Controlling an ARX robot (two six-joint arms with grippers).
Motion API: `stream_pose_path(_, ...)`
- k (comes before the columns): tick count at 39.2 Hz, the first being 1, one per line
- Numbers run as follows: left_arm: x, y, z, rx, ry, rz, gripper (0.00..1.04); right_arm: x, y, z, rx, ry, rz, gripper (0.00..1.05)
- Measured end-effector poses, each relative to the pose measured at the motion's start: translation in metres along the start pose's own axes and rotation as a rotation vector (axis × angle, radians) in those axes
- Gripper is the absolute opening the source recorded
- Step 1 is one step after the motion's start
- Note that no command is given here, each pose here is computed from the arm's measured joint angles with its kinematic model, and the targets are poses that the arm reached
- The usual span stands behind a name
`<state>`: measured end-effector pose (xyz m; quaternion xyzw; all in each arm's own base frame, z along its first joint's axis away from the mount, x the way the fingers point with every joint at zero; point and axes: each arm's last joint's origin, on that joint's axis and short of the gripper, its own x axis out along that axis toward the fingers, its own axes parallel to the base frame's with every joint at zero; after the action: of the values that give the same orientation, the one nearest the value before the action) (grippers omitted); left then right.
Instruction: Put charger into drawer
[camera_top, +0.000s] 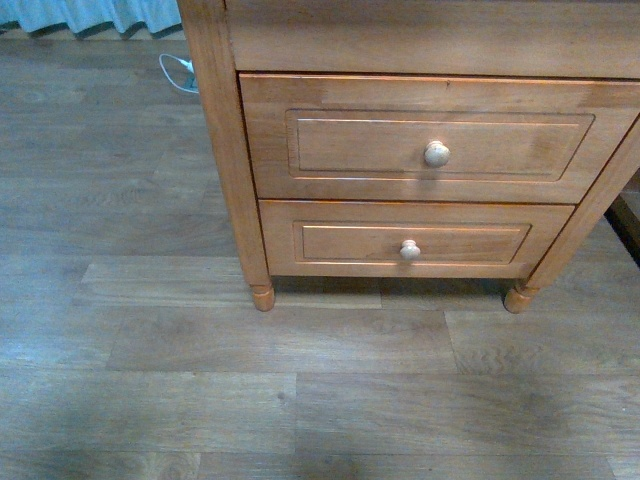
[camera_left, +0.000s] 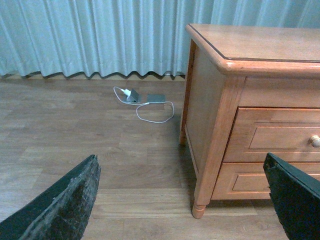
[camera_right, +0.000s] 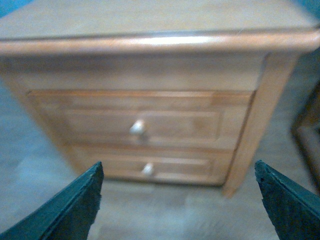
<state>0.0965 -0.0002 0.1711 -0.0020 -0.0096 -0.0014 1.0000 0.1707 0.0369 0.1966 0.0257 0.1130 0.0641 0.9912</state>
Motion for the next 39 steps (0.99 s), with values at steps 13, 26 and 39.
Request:
stream_pose_path(13, 0.0, 0.0, 0.0, 0.0, 0.0, 0.0, 0.98, -0.022, -0.017, -0.017, -0.044, -0.216, -0.118, 0.34)
stream_pose_path(26, 0.0, 0.0, 0.0, 0.0, 0.0, 0.0, 0.98, -0.038, -0.032, -0.028, -0.048, -0.221, -0.128, 0.01)
stream_pose_path(39, 0.0, 0.0, 0.0, 0.0, 0.0, 0.0, 0.98, -0.046, -0.032, -0.038, -0.049, -0.233, -0.128, 0.01)
